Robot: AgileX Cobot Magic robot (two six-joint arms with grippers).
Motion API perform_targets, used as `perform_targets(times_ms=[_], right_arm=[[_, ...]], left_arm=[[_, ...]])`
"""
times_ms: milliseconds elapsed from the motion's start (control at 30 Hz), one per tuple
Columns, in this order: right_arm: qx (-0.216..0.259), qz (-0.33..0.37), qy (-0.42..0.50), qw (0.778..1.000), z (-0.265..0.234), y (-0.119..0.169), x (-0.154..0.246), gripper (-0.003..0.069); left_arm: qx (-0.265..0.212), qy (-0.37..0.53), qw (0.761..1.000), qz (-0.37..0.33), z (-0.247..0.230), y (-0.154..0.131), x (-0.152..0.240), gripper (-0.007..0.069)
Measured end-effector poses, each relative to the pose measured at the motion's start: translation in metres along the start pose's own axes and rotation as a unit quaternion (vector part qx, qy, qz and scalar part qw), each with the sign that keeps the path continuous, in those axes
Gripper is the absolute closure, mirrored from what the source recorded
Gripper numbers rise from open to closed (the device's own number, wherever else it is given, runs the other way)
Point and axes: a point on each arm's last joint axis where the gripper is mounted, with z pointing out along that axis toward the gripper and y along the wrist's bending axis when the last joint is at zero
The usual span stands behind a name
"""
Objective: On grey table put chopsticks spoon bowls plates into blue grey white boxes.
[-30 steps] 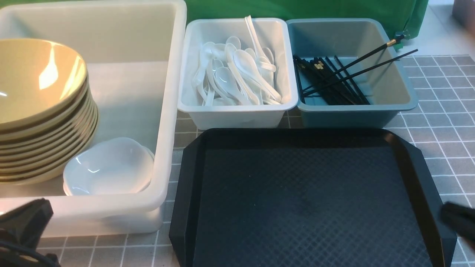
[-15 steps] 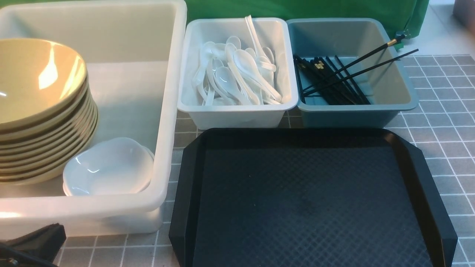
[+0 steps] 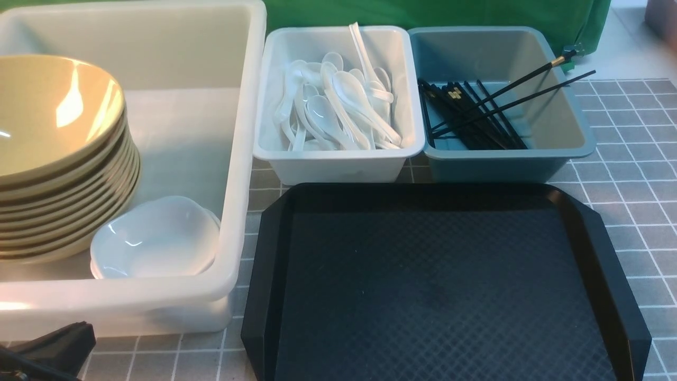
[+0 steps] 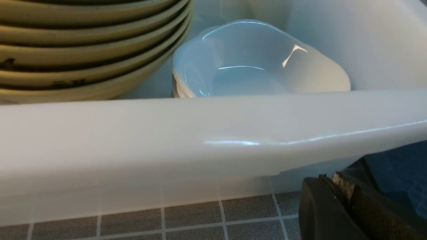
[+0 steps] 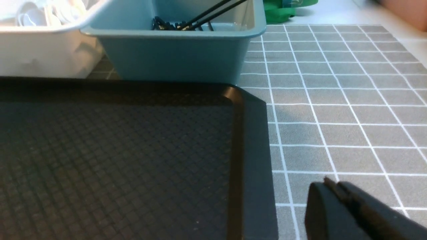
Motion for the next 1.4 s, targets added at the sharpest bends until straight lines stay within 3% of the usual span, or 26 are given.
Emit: perform_targets(times_ms=[367, 600, 800, 967, 1067, 1400], right_arm=[[0.0, 0.002, 0.0, 1.0, 0.0, 0.0, 0.0, 0.0613], [0.0, 0.002, 0.0, 1.0, 0.0, 0.0, 0.0, 0.0613], [0.0, 0.002, 0.0, 1.0, 0.0, 0.0, 0.0, 0.0613], [0.0, 0.002, 0.0, 1.0, 0.0, 0.0, 0.0, 0.061], [0.0, 0.002, 0.0, 1.0, 0.0, 0.0, 0.0, 0.0607], [-0.001, 0.001, 0.0, 1.0, 0.0, 0.0, 0.0, 0.06]], left_arm=[[0.001, 0.0, 1.0, 0.0, 0.0, 0.0, 0.0, 0.0634], [0.032, -0.035, 0.999, 0.02, -0.007, -0.005, 0.005, 0.0634], [-0.023, -0.152, 0.985, 0.074, -0.023, 0.002, 0.001, 0.0634], [-0.063, -0.191, 0.979, 0.029, -0.013, 0.012, 0.016, 0.0634], [-0.078, -0.184, 0.98, -0.006, -0.003, 0.017, 0.03, 0.0634], [-0.097, -0.117, 0.988, 0.025, 0.001, 0.02, 0.042, 0.0634]])
